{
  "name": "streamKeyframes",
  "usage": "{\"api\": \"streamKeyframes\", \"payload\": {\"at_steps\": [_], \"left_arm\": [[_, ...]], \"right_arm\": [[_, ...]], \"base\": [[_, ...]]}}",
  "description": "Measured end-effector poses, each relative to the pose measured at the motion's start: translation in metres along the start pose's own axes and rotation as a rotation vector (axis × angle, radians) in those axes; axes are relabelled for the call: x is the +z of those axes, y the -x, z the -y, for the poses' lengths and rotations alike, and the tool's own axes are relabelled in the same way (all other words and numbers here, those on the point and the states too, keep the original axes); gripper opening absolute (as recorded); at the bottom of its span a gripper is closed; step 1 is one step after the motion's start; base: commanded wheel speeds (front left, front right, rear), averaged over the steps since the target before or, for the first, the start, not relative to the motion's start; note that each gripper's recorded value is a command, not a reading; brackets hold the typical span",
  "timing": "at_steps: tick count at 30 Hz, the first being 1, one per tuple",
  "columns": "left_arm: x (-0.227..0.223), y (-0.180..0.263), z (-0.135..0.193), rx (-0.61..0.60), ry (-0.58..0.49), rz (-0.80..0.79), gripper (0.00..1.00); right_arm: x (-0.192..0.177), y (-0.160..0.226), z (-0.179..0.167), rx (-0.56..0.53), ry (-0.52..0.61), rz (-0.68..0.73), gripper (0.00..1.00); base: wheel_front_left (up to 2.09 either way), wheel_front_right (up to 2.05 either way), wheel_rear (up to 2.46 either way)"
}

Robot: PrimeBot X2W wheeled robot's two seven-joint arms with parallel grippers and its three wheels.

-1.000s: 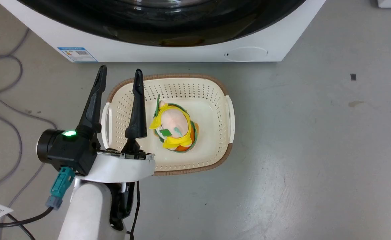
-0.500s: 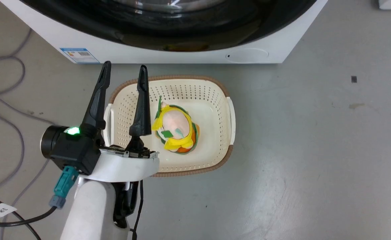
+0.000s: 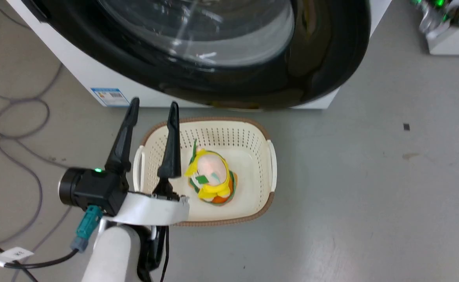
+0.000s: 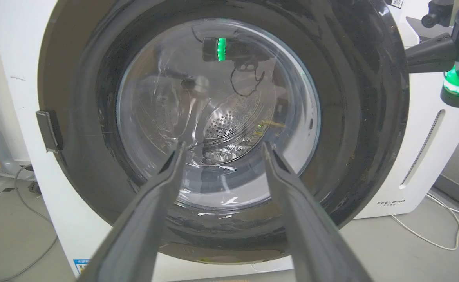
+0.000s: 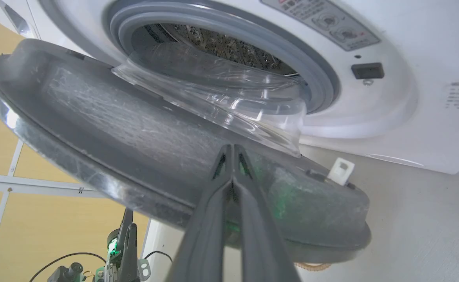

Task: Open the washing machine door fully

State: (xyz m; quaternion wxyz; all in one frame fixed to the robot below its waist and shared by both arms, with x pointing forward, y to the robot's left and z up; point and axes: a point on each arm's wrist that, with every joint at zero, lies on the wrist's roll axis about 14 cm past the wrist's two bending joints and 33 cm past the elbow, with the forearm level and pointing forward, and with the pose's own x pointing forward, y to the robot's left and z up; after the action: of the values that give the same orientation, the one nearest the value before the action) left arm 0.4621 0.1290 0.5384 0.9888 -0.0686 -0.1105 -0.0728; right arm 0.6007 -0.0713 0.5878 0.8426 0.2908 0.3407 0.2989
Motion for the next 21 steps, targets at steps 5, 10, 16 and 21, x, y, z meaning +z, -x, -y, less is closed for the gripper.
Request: {"api": "streamKeyframes", "payload": {"at_steps": [5,10,16,21], "left_arm": [[0.005,0.018,-0.001,0.011,-0.007,-0.014,1.00],[0.009,0.038,-0.002,0.028,-0.010,-0.030,1.00],[0.016,0.055,-0.002,0.036,-0.013,-0.029,1.00],[0.020,0.064,-0.002,0.035,-0.018,-0.030,1.00]], "right_arm": [[-0.022,0.013,-0.012,0.029,-0.004,-0.038,0.00],[-0.048,0.026,-0.029,0.068,0.005,-0.078,0.00],[-0.076,0.041,-0.059,0.144,0.025,-0.127,0.00],[-0.102,0.050,-0.077,0.197,0.051,-0.179,0.00]], "base": [[0.00,0.00,0.00],[0.00,0.00,0.00],[0.00,0.00,0.00],[0.00,0.00,0.00]]}}
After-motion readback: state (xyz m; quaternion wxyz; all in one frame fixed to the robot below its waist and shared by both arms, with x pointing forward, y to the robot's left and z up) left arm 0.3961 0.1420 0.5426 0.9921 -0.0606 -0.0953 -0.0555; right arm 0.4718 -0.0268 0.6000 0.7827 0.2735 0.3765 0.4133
